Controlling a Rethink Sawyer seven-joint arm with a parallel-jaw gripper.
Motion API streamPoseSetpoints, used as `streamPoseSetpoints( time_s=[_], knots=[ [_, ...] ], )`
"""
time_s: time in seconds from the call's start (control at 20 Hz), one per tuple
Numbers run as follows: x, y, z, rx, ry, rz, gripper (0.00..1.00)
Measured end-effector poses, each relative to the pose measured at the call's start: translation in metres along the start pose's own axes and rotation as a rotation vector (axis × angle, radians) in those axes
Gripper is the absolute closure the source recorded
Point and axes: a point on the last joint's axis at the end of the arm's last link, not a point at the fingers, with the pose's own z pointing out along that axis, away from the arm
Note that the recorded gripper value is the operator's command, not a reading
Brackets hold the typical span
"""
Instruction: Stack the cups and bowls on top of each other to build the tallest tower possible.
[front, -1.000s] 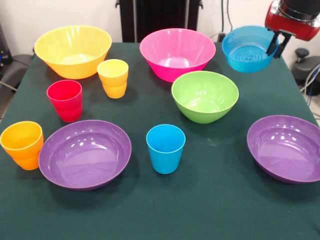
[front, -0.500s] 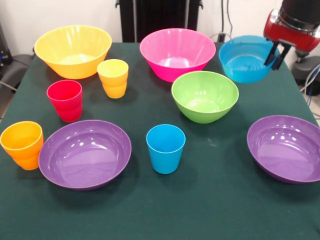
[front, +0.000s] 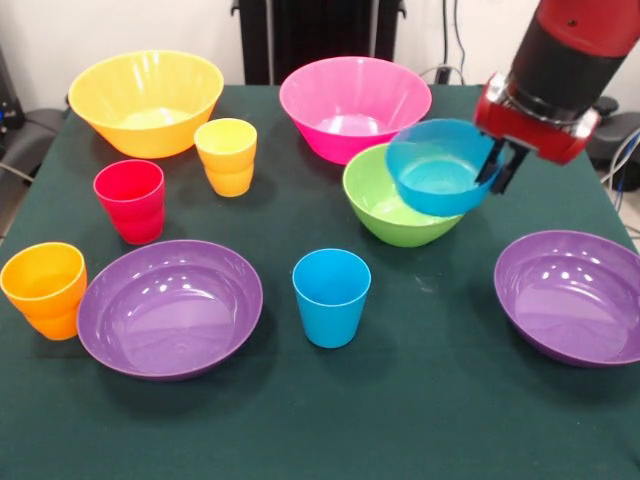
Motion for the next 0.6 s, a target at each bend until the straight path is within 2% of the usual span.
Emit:
streamPoseSetpoints(
  time_s=[0.35,0.6],
  knots=[
    [-0.0088,-0.0096,0.012,0.039,0.007,-0.008,1.0],
    [-0.0093,-0.0099,0.0089,0.052,0.02,-0.015,1.0]
  ],
)
